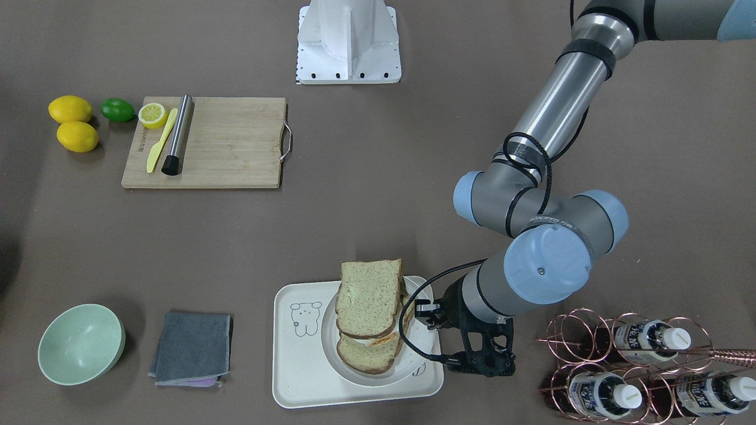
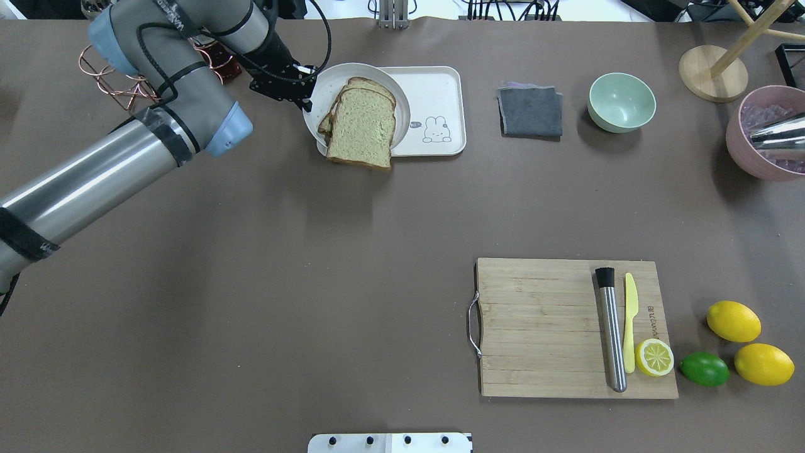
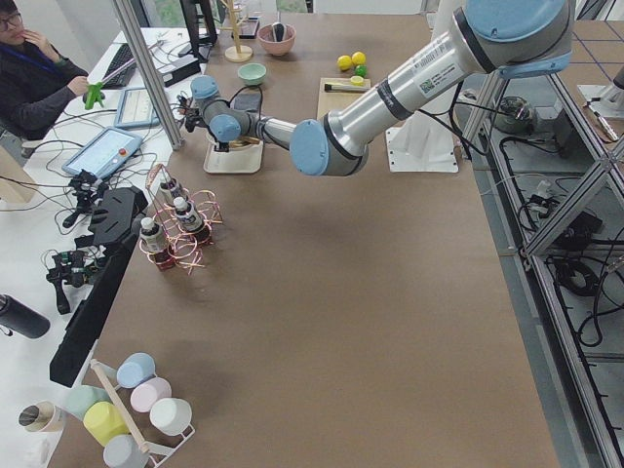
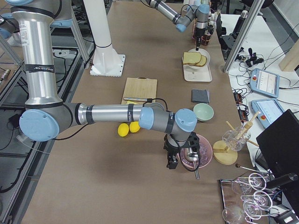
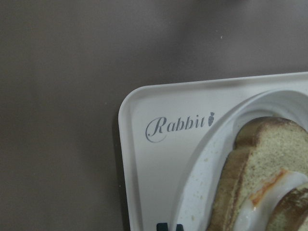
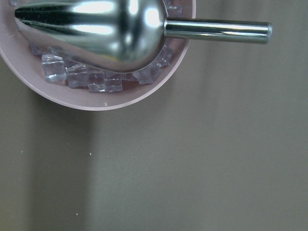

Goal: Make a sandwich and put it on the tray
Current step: 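Slide the plate with the left gripper onto the white Rabbit tray, then release the plate and pull the left arm back from the tray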

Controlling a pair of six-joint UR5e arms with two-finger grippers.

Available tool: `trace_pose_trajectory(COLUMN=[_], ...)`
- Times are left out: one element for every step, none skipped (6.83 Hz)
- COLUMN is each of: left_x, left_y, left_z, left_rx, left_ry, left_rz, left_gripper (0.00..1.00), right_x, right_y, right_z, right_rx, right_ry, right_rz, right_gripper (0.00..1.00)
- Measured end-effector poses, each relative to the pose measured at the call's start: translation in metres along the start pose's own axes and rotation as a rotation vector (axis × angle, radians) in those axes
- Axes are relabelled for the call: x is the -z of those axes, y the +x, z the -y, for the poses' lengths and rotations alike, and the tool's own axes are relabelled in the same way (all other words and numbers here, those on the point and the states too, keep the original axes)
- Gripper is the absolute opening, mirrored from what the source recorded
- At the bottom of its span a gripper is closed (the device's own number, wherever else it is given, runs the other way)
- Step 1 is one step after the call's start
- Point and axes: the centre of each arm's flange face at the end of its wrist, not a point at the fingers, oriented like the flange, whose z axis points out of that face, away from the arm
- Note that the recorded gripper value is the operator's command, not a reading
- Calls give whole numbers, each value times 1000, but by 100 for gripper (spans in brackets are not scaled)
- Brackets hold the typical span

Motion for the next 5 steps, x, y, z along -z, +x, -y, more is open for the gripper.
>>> trace_pose_trajectory(left_x=[-12,-20,-24,-23,-17], left_y=[20,40,50,51,47], left_z=[-4,-8,-9,-8,-2], left_rx=[6,30,51,61,70], left_ry=[24,52,78,95,112], left_rz=[17,28,37,43,49], left_gripper=[0,5,42,99,99], right_x=[-1,-1,-3,-4,-6], right_y=[1,2,2,3,4], right_z=[0,0,-1,-2,-4], right_rx=[0,1,1,0,-1], right_ry=[1,3,2,1,-1], right_rz=[-1,-1,-1,0,1], right_gripper=[100,100,100,100,100])
